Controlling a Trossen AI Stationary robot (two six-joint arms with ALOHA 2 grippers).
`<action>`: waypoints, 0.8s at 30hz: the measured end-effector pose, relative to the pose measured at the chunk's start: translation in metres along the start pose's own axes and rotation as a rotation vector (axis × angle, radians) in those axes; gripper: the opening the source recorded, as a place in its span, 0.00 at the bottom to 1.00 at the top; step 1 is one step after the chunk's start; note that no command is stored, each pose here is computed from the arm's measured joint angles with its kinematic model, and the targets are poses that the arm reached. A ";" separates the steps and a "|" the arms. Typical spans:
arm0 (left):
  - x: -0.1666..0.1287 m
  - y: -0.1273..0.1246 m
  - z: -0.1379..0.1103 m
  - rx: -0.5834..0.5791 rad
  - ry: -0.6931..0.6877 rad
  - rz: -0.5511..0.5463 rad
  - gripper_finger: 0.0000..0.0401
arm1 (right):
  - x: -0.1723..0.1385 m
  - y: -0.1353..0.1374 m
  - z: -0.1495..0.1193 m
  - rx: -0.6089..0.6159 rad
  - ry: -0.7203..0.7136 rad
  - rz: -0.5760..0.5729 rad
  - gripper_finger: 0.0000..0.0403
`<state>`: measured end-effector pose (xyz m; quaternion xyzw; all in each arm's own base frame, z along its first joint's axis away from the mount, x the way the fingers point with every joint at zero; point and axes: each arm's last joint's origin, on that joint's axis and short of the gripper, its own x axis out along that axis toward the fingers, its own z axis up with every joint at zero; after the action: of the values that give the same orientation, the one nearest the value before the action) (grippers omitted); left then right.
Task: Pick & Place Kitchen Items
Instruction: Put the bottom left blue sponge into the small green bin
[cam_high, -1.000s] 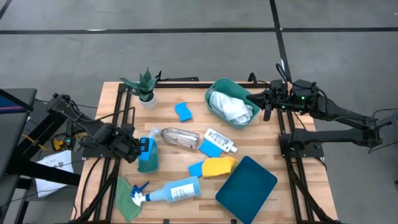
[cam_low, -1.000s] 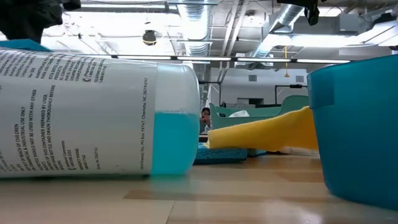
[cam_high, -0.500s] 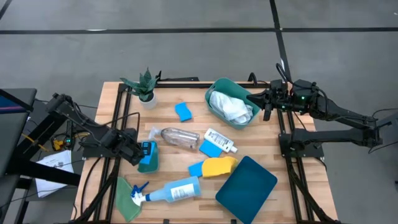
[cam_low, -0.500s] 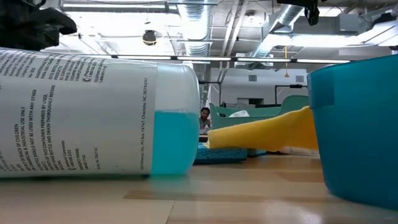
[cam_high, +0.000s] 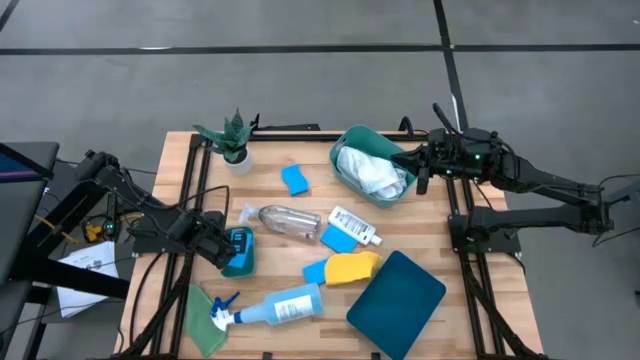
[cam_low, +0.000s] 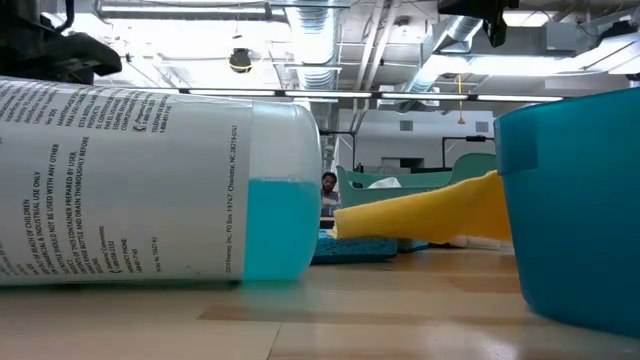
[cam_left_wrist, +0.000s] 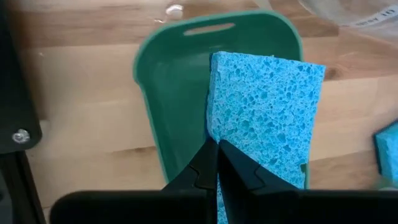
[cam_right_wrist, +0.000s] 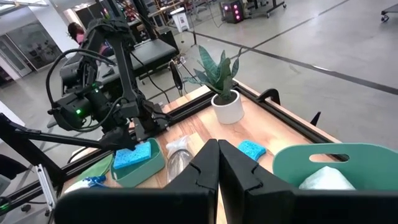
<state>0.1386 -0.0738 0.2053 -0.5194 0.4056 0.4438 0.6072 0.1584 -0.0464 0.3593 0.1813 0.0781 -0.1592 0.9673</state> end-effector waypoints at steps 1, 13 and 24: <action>0.001 0.000 0.000 0.002 -0.002 0.004 0.00 | 0.001 0.000 0.000 0.000 0.001 0.000 0.00; 0.010 -0.002 -0.004 0.021 -0.015 0.072 0.00 | 0.004 0.000 0.001 0.000 -0.010 0.005 0.00; 0.012 -0.003 -0.004 0.023 -0.027 0.082 0.00 | 0.004 0.000 0.001 -0.001 -0.006 0.008 0.00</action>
<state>0.1446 -0.0763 0.1940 -0.4891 0.4234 0.4705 0.6001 0.1624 -0.0474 0.3593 0.1809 0.0747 -0.1556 0.9682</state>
